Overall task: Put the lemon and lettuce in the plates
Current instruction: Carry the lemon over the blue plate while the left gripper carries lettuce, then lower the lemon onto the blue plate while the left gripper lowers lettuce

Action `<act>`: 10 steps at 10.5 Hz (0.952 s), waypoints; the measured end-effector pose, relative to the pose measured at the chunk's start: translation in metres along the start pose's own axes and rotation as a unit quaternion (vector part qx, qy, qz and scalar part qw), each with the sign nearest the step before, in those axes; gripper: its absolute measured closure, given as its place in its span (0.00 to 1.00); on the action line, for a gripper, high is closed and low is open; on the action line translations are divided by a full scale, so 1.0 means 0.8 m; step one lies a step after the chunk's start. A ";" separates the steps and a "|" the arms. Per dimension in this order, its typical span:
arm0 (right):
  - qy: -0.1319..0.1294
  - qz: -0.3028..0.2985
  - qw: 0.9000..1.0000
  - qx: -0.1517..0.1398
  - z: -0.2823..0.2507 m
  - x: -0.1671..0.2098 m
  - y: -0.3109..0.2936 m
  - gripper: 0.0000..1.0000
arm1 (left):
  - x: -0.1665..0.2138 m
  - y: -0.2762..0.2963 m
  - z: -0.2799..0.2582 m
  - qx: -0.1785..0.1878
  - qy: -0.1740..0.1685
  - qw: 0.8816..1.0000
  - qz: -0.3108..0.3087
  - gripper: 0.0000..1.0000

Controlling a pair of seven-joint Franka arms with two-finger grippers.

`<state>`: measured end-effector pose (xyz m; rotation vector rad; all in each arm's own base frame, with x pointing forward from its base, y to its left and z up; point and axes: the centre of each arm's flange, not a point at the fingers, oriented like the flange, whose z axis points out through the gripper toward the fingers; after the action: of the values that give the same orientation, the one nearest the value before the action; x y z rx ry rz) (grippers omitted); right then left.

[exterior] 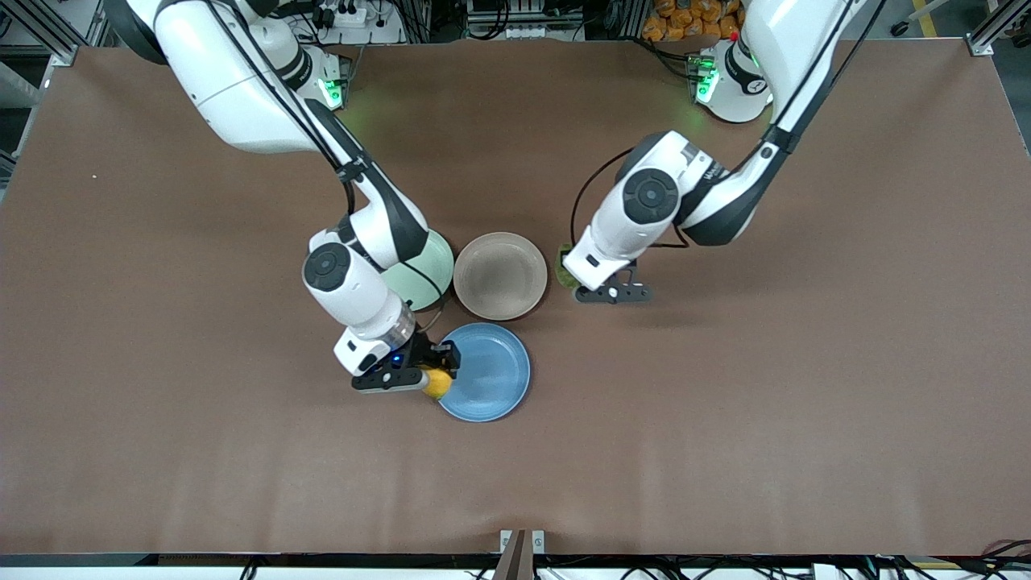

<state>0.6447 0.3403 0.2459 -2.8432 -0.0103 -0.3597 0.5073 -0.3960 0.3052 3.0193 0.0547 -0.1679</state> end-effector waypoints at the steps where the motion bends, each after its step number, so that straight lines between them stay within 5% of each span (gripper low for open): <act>1: -0.002 0.002 1.000 0.002 0.008 -0.006 -0.006 0.33 | -0.010 0.012 0.002 0.000 0.000 1.000 0.000 0.96; 10: -0.011 -0.007 1.000 0.012 0.066 -0.051 -0.037 0.33 | -0.035 0.103 0.032 -0.035 -0.004 0.999 -0.025 0.96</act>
<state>0.6165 0.3840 0.1947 -2.8235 -0.0394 -0.3303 0.4802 -0.4816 0.2924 2.9492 0.1331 -0.1801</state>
